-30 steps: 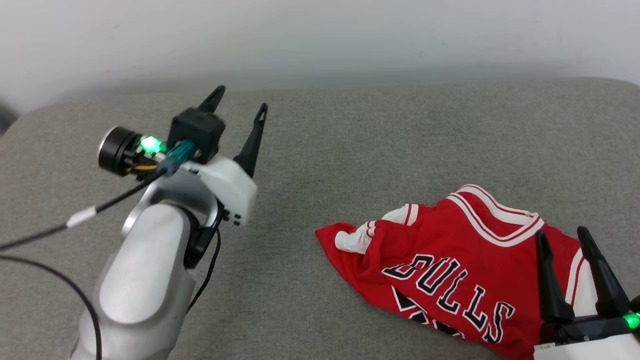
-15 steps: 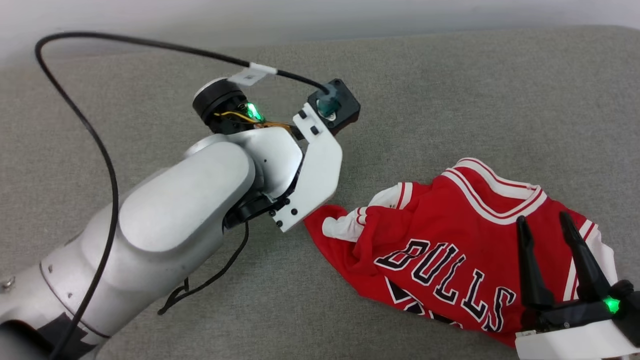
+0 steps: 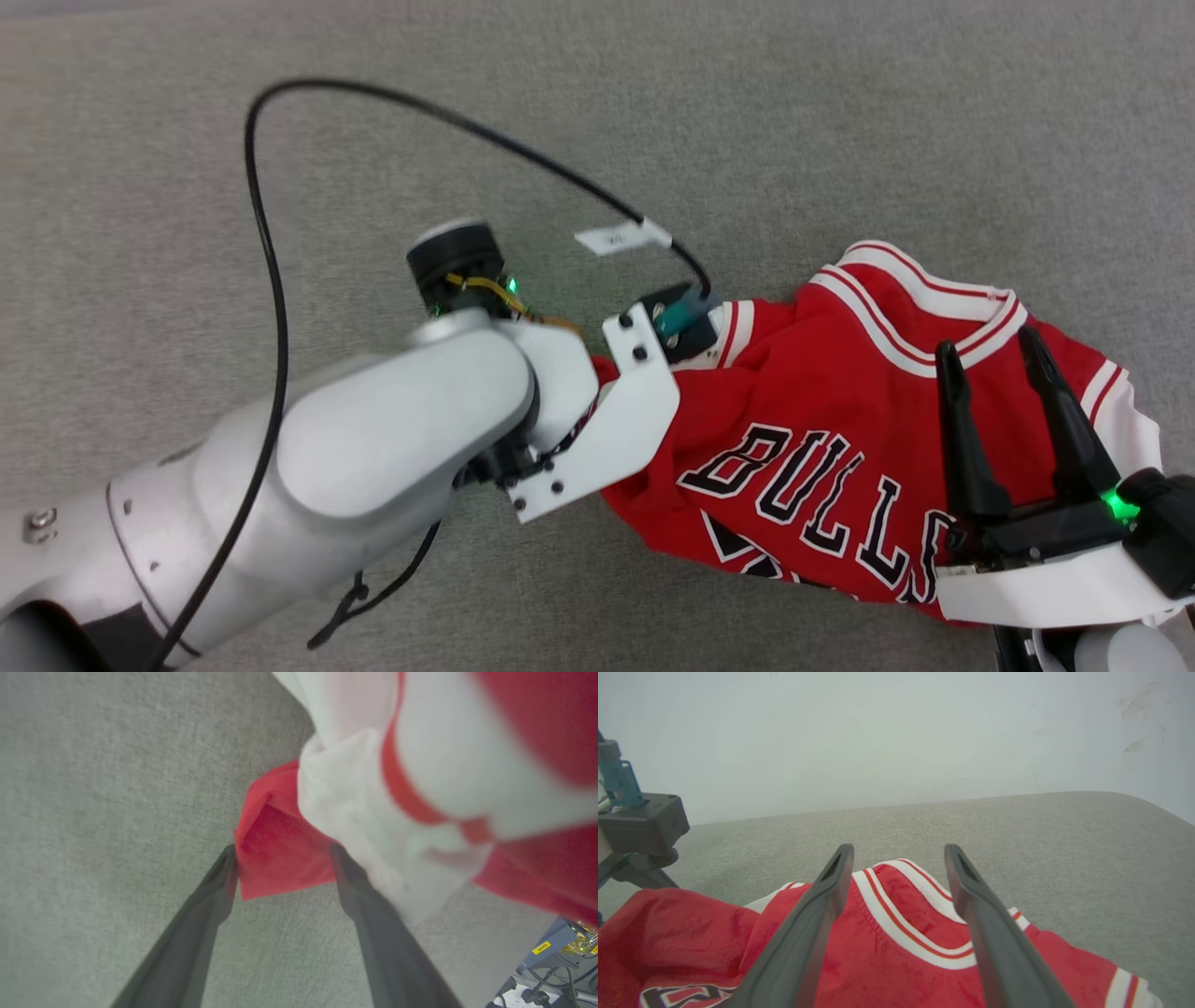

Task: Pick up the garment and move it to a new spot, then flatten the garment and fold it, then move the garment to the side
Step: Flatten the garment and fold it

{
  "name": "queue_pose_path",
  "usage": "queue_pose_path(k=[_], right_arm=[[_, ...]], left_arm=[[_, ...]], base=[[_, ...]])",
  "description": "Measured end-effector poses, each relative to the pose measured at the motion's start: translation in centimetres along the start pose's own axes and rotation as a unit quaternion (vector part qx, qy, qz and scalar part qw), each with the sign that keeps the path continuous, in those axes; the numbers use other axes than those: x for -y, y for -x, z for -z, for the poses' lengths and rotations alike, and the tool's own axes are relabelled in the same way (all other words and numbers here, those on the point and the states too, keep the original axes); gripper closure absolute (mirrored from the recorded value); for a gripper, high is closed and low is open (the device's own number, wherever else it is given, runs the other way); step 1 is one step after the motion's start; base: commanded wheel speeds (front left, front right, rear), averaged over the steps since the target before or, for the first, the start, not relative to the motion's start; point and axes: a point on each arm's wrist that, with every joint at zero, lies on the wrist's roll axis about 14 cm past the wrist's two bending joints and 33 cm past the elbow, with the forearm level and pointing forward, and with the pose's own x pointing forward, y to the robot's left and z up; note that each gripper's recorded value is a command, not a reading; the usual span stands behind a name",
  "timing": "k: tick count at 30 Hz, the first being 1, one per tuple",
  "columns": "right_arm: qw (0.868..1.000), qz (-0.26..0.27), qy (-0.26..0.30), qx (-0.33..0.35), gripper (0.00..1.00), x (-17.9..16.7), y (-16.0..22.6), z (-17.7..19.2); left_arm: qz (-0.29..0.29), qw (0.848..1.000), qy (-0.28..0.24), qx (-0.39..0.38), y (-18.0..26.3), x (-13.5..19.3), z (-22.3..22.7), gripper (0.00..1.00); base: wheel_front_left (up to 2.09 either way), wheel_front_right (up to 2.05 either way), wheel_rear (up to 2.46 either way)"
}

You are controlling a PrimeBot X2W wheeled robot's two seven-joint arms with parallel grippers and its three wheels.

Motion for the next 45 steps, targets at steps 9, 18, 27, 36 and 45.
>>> queue_pose_path(k=[9, 18, 27, 36, 45], right_arm=[[1.000, 0.013, 0.004, -0.018, 0.00, 0.9, -0.7, 1.4], [1.000, 0.006, 0.002, -0.007, 0.00, 0.4, 0.1, 0.4], [0.999, -0.029, -0.008, 0.015, 0.00, -2.0, 1.9, -1.6], [0.997, -0.077, -0.016, 0.029, 0.00, -4.9, 1.9, -2.4], [0.996, -0.078, -0.014, 0.028, 0.00, -5.0, 2.2, -2.5]], left_arm=[[0.031, 0.999, -0.024, -0.039, -2.6, 1.1, 1.4, 0.72], [0.011, 1.000, 0.000, 0.029, -0.1, 1.2, 1.2, 1.00], [-0.068, 0.986, 0.131, 0.082, 5.7, -1.3, 8.0, 1.00], [-0.100, 0.946, 0.308, -0.001, 7.1, 3.4, 22.1, 1.00], [-0.103, 0.928, 0.358, 0.010, 6.7, 5.3, 23.9, 0.00]], base=[[0.00, 0.00, 0.00], [0.00, 0.00, 0.00], [0.00, 0.00, 0.00], [0.00, 0.00, 0.00], [0.00, 0.00, 0.00]])
